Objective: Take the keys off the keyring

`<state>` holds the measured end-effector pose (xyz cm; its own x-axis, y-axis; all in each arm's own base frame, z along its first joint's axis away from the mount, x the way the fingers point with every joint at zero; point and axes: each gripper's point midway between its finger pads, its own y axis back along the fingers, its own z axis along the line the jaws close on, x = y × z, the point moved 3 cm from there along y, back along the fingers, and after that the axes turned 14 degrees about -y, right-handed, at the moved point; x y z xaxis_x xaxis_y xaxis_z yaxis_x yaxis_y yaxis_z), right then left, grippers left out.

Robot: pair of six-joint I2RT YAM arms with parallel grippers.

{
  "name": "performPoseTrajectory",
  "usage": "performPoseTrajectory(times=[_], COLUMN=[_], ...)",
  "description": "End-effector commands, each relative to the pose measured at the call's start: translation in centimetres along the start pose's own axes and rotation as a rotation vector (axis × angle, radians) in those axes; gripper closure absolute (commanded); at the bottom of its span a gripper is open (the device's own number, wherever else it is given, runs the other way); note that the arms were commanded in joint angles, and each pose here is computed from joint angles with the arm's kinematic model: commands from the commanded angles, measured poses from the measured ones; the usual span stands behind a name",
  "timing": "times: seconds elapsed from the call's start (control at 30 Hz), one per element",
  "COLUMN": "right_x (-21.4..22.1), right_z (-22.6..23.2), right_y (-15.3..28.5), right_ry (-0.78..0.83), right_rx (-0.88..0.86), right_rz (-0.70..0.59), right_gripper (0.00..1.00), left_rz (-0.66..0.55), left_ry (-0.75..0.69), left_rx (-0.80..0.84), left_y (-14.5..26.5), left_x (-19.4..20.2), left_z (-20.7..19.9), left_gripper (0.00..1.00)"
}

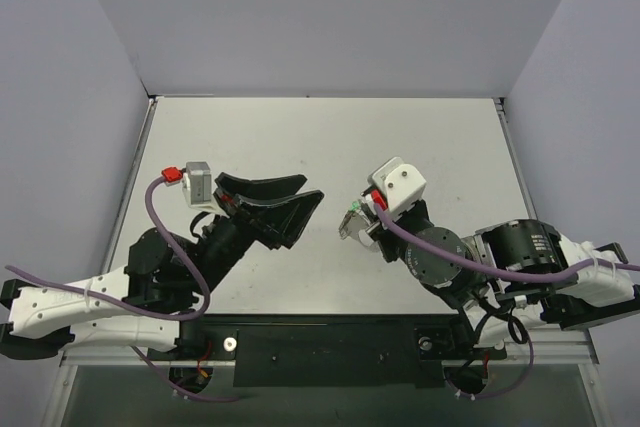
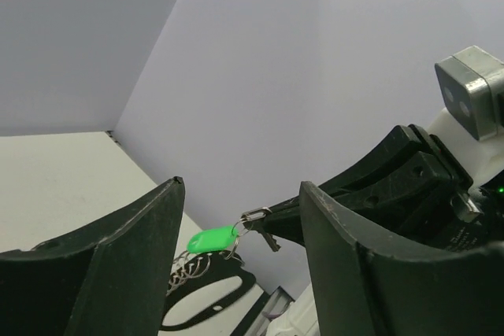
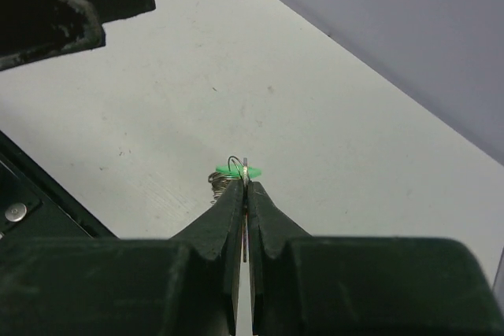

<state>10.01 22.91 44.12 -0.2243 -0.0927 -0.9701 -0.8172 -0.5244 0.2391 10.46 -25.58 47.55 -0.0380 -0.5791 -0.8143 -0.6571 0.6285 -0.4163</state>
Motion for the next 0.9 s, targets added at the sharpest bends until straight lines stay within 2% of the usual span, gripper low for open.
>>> performPoseTrajectory(times=[0.0,0.17,0.33,0.53,0.6,0.73,0.87], right_x=[-0.1,0.6,1.1,1.2,1.3,1.5,1.7], right_z=[-0.3,0.1,0.1,0.6,0.7,1.0,1.4], right_y=[1.2,2.2,3.6,4.1,4.1,4.1,4.1], right_ry=[0.111,0.089,0.023,-0.021,-0.017,-0.015,-0.009], right_rx=[-0.079,-0.217,-0.35,-0.413,-0.417,-0.424,-0.437], right_rz=[0.014,0.044,0.047,0.046,0.052,0.064,0.081], right_gripper=[1.0,1.0,1.0,1.0,1.0,1.0,1.0], left_rz=[0.086,0.157,0.237,0.37,0.364,0.31,0.297], left_ry=[-0.138,-0.236,-0.298,-0.365,-0.367,-0.364,-0.373], left_rx=[0.05,0.194,0.361,0.457,0.47,0.49,0.506], left_y=[1.5,3.5,5.0,4.1,3.7,3.3,3.3], left_x=[-1.0,-0.6,0.5,4.2,4.5,4.3,4.2], left_z=[0.3,-0.3,-1.7,-3.5,-3.9,-4.3,-4.6], left_gripper=[0.34,0.37,0.35,0.37,0.39,0.33,0.32])
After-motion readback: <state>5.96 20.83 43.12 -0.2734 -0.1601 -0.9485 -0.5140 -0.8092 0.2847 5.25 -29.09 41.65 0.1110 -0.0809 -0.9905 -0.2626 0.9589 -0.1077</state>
